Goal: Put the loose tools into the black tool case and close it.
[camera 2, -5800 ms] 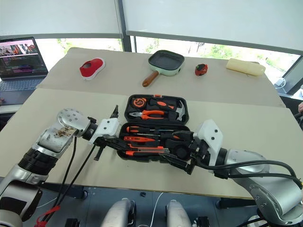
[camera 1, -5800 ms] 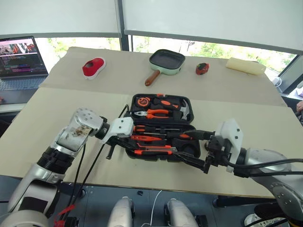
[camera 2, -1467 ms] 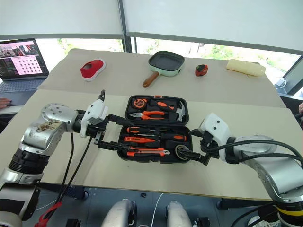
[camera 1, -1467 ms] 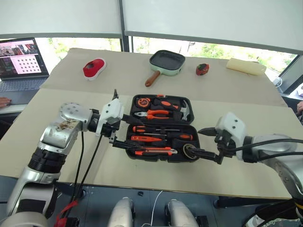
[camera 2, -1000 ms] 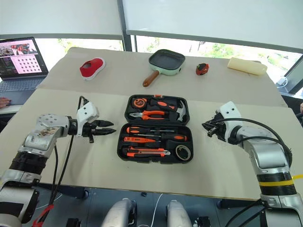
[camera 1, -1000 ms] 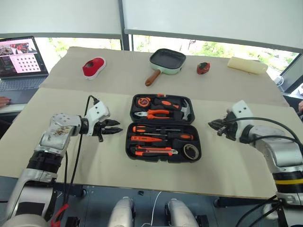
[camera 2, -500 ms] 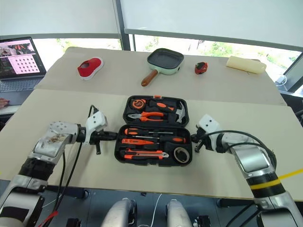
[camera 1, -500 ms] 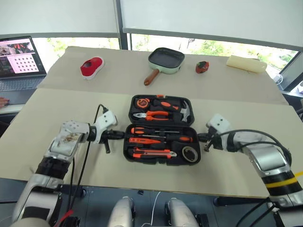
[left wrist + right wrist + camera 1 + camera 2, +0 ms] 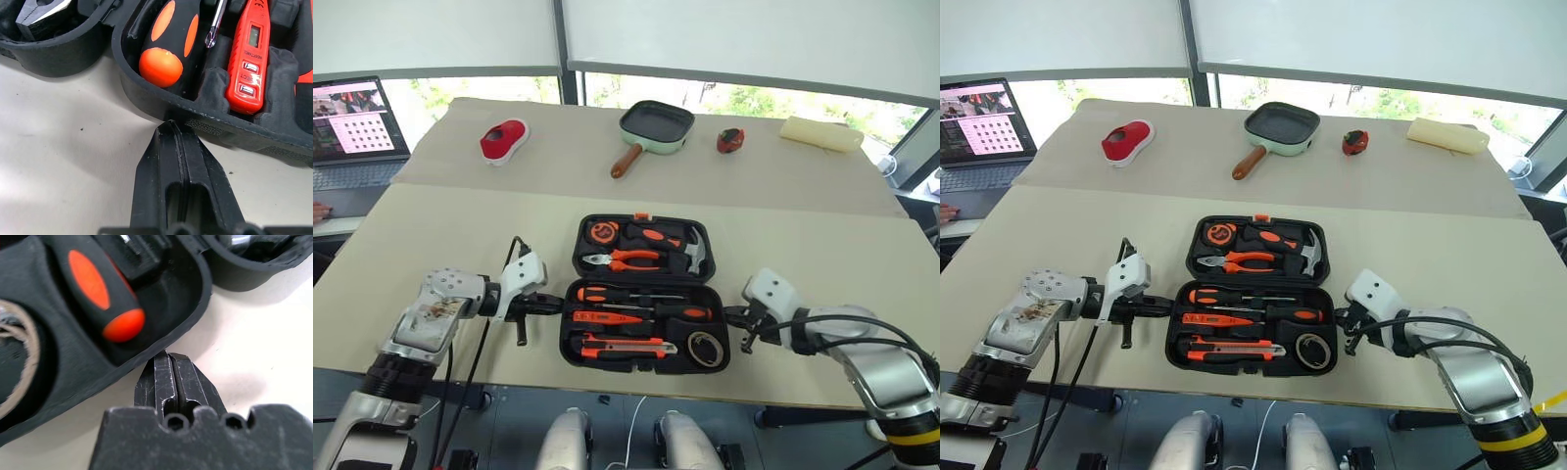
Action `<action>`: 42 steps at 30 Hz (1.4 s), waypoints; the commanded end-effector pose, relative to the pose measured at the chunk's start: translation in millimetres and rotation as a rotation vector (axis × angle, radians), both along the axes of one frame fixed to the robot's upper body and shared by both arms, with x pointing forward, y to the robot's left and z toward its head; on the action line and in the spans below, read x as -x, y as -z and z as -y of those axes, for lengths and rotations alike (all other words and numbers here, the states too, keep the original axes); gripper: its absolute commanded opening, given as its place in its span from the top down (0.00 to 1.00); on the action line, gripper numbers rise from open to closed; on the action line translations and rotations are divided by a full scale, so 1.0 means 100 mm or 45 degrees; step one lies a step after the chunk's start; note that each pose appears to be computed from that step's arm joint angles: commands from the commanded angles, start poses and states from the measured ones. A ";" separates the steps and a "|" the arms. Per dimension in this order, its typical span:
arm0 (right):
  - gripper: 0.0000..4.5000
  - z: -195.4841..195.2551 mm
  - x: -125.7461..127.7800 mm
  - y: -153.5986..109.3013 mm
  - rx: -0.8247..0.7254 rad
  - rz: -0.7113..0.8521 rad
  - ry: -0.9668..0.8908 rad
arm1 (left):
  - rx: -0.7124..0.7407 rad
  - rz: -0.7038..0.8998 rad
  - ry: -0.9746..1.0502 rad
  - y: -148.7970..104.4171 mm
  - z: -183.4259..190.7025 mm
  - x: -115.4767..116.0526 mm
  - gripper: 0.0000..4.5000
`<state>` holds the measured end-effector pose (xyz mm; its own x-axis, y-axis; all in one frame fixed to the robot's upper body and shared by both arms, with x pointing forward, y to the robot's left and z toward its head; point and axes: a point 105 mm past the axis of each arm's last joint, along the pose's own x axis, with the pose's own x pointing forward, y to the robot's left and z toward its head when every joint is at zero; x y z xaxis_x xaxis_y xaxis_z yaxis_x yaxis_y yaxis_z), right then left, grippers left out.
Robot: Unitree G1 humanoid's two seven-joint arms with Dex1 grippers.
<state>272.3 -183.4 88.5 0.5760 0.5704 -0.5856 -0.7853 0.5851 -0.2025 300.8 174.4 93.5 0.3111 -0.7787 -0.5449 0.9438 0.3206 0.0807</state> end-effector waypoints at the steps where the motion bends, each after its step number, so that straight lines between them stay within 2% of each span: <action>1: 0.77 0.26 -0.09 -0.33 -0.059 0.055 0.131 | 0.063 -0.028 -0.233 -0.17 -0.29 -0.18 0.83; 4: 0.54 0.30 -0.24 -0.53 -0.201 0.051 0.221 | 0.215 -0.108 -0.411 -0.36 -0.33 -0.38 0.57; 8: 0.23 0.23 -0.53 -0.70 -0.405 0.004 0.347 | 0.416 -0.346 -0.599 -0.51 -0.22 -0.59 0.24; 13: 0.23 0.11 -0.82 -0.62 -0.537 -0.136 0.484 | 0.510 -0.524 -0.754 -0.54 0.04 -0.81 0.24; 19: 0.23 0.04 -1.05 -0.52 -0.576 -0.207 0.591 | 0.453 -0.550 -0.769 -0.43 0.20 -0.88 0.24; 22: 0.39 0.02 -1.10 -0.48 -0.567 -0.221 0.607 | 0.415 -0.519 -0.758 -0.38 0.23 -0.88 0.39; 25: 0.62 -0.03 -1.08 -0.45 -0.561 -0.233 0.591 | 0.406 -0.521 -0.776 -0.33 0.20 -0.87 0.65; 30: 1.00 -0.08 -1.05 -0.44 -0.569 -0.238 0.567 | 0.421 -0.530 -0.764 -0.31 0.21 -0.85 1.00; 36: 1.00 -0.17 -0.96 -0.56 -0.628 -0.204 0.518 | 0.487 -0.526 -0.674 -0.38 0.32 -0.76 1.00; 42: 1.00 -0.33 -0.74 -0.87 -0.696 -0.056 0.361 | 0.642 -0.105 -0.477 -0.75 0.44 -0.62 1.00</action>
